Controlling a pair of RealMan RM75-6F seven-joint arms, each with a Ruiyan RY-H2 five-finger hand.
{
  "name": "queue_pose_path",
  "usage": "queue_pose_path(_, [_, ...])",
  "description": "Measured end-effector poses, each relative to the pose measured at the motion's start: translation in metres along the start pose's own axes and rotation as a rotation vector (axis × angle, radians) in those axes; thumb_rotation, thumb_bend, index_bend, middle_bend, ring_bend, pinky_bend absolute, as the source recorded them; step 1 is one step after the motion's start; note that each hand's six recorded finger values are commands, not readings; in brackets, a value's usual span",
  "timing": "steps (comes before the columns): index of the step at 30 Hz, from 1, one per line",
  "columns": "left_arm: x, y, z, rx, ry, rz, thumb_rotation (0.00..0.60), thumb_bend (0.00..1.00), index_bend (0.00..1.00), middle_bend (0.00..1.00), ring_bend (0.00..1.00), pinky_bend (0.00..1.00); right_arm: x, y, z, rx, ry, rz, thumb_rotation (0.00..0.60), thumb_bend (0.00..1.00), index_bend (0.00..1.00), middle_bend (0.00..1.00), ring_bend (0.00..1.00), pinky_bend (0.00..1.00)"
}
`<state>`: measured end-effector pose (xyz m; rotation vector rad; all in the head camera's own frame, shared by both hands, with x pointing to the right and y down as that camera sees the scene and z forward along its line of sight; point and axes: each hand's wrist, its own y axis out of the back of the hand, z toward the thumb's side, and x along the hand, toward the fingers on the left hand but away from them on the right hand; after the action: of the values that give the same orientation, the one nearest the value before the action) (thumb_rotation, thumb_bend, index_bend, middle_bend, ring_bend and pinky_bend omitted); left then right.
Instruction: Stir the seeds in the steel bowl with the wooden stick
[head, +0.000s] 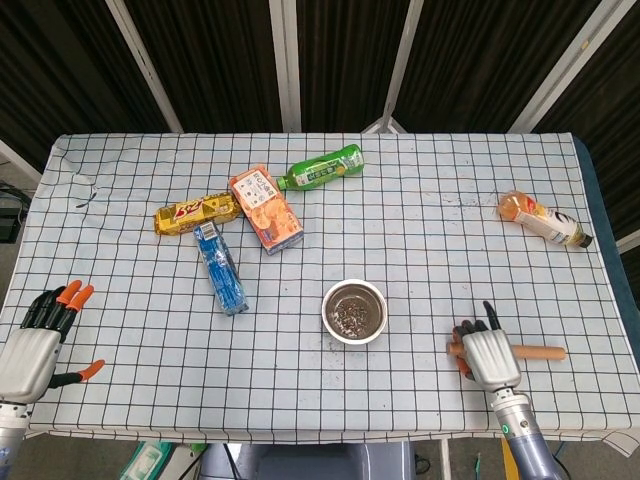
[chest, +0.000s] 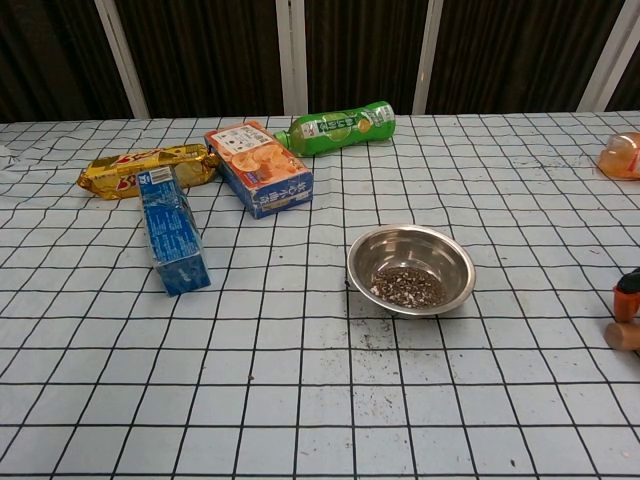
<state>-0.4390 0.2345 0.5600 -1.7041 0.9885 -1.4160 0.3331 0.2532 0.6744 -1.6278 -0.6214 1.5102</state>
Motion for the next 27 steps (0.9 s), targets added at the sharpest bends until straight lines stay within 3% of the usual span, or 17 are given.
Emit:
queue_pose_path(13, [-0.0005, 0.0001, -0.0009, -0.003, 0.001, -0.001, 0.6, 0.05, 0.0, 0.0, 0.0, 0.0, 0.0011, -0.003, 0.0013, 0.011, 0.01, 0.022, 0.6, 0.5, 0.47, 0.41, 0.38, 0.05])
queue_pose_path(18, [-0.001, -0.0001, -0.0015, -0.004, 0.002, -0.002, 0.6, 0.05, 0.0, 0.0, 0.0, 0.0, 0.0018, -0.0039, 0.0016, 0.009, 0.011, 0.029, 0.6, 0.52, 0.48, 0.42, 0.4, 0.07])
queue_pose_path(20, [-0.001, -0.0001, -0.0016, -0.004, 0.002, -0.002, 0.6, 0.05, 0.0, 0.0, 0.0, 0.0, 0.0021, -0.0047, 0.0013, 0.01, 0.011, 0.034, 0.6, 0.52, 0.49, 0.44, 0.42, 0.14])
queue_pose_path(24, [-0.0013, -0.0001, -0.0019, -0.006, 0.002, -0.003, 0.6, 0.05, 0.0, 0.0, 0.0, 0.0, 0.0023, -0.0051, 0.0009, 0.01, 0.012, 0.034, 0.6, 0.53, 0.53, 0.46, 0.46, 0.4])
queue_pose_path(27, [-0.0014, -0.0002, -0.0021, -0.007, 0.002, -0.003, 0.6, 0.05, 0.0, 0.0, 0.0, 0.0, 0.0024, -0.0049, 0.0005, 0.006, 0.014, 0.032, 0.6, 0.55, 0.56, 0.49, 0.51, 0.53])
